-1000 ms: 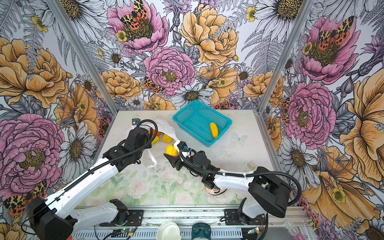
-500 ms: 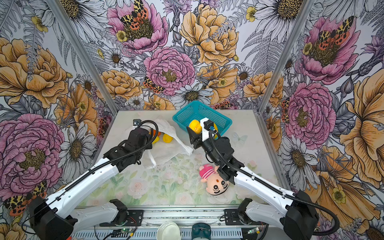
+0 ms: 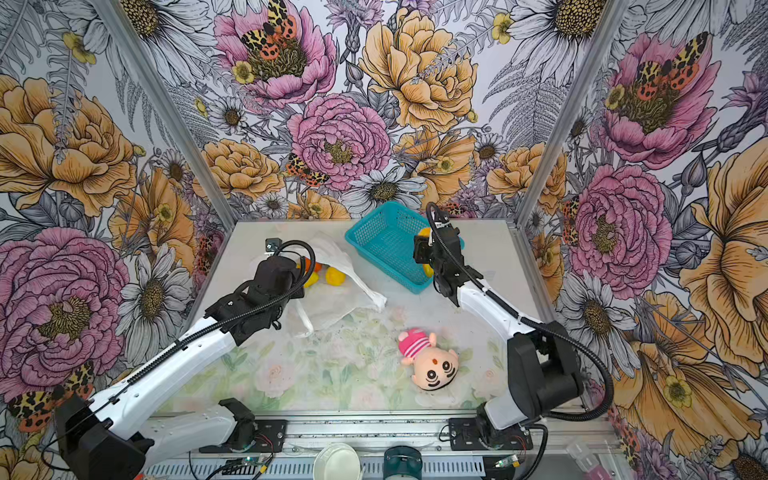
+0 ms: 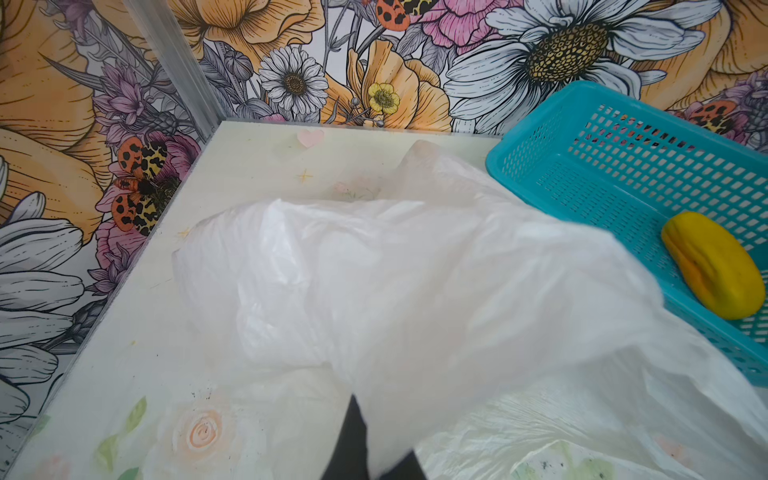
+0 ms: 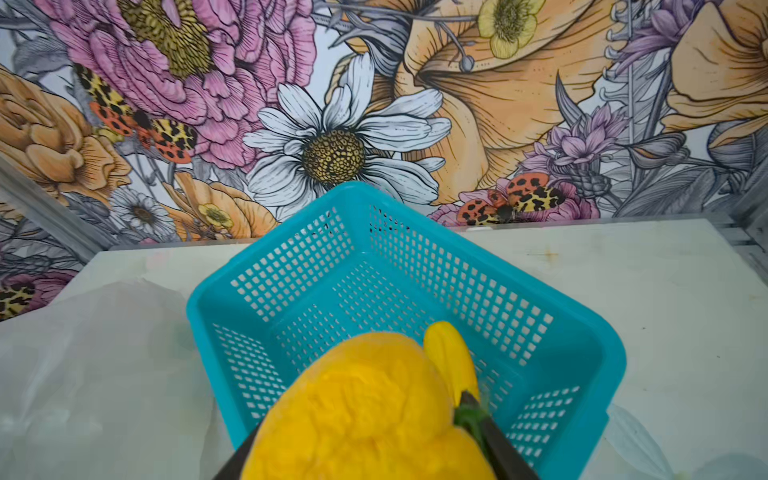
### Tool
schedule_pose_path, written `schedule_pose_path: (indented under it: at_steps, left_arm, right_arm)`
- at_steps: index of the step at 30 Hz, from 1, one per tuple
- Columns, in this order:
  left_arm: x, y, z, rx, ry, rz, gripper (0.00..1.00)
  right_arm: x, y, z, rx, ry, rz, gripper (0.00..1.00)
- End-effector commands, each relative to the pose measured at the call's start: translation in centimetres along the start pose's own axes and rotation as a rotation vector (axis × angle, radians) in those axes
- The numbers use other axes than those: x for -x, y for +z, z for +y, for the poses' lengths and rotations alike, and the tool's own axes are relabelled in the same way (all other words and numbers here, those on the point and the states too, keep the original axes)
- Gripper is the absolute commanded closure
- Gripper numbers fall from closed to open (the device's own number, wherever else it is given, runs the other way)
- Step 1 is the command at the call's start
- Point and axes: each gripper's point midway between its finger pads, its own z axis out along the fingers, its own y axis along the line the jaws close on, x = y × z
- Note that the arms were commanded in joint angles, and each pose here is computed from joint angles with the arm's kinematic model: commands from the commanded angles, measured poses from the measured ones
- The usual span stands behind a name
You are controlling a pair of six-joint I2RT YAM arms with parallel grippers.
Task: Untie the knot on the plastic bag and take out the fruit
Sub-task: 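Carry the yellow pepper over the teal basket and lower it inside, then open the right gripper to release the pepper into the basket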
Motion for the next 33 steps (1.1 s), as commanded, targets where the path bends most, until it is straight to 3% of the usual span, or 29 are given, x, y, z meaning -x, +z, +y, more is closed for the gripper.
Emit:
schedule_pose_path:
  at_steps: [1, 10, 18, 20, 22, 25, 33]
  left_arm:
    - [0.2, 0.0, -0.1, -0.018, -0.023, -0.014, 1.0]
    - [0.2, 0.0, 0.3, -0.003, -0.021, -0.019, 1.0]
    - [0.0, 0.3, 0.0, -0.009, -0.016, -0.01, 1.0]
    - [0.0, 0.5, 0.1, 0.002, -0.015, -0.01, 1.0]
    - [-0.2, 0.7, 0.2, 0.007, -0.011, -0.004, 1.0]
    - [-0.2, 0.7, 0.0, 0.0, -0.009, 0.001, 1.0]
    - [0.0, 0.5, 0.1, -0.001, -0.016, -0.007, 1.0]
  right_arm:
    - [-1.4, 2.6, -1.6, -0.038, 0.025, 0.117, 0.75]
    - [-6.4, 10.4, -3.8, -0.053, 0.072, 0.289, 0.75]
    - [-9.2, 13.2, -4.5, -0.069, 0.071, 0.355, 0.71]
    - [-9.5, 13.4, -4.5, -0.068, 0.071, 0.362, 0.65]
    - [-9.3, 13.2, -4.5, -0.07, 0.072, 0.357, 0.49]
    - [-7.7, 12.5, -4.2, -0.067, 0.061, 0.324, 0.33]
    - [-1.3, 7.5, -1.6, -0.027, 0.022, 0.143, 0.21]
